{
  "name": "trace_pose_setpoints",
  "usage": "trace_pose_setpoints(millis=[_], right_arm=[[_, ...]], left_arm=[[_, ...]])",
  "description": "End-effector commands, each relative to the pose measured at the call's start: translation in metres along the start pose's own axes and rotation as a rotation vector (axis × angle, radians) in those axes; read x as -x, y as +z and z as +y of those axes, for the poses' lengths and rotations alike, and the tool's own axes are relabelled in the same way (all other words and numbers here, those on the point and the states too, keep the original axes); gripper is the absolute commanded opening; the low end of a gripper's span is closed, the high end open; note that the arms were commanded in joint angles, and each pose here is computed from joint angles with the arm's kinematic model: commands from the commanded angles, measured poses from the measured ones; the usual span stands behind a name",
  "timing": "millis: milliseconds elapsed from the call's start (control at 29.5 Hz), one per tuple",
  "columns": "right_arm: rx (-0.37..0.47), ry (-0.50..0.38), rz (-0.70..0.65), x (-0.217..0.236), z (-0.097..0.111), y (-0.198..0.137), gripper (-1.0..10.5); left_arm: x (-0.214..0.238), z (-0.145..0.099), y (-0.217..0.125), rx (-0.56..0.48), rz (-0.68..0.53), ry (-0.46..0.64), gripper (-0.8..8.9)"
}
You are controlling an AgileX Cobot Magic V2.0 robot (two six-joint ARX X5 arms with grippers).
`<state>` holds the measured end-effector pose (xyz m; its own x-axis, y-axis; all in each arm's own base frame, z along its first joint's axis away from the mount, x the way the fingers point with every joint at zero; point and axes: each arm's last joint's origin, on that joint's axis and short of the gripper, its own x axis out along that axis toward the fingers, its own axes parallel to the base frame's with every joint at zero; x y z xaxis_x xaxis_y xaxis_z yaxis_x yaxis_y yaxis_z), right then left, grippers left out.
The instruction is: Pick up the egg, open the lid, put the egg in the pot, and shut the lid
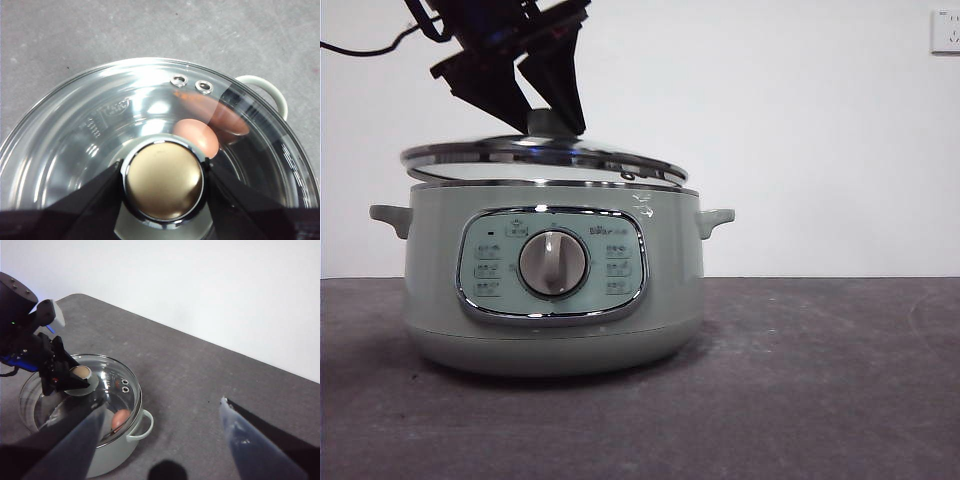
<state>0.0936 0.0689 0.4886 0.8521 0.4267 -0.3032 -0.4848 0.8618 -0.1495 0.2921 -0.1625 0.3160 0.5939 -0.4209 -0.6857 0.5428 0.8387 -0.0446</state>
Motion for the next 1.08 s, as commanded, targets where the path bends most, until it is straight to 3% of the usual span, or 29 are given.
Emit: trace_pose_setpoints(millis=[34,1083], right_arm=[[-0.011,0.002,0.006,-0.003,0.001,0.000,3.8],[0.000,0.006,0.057,-0.009,0.002,-0.003,3.8]], left_arm=[[-0.001,-0.003,0.008,-0.018,-0.045,-0.009,-0.09],[-0.010,-0.008,-0.010,-0.020,0.137,0.007,0.04]])
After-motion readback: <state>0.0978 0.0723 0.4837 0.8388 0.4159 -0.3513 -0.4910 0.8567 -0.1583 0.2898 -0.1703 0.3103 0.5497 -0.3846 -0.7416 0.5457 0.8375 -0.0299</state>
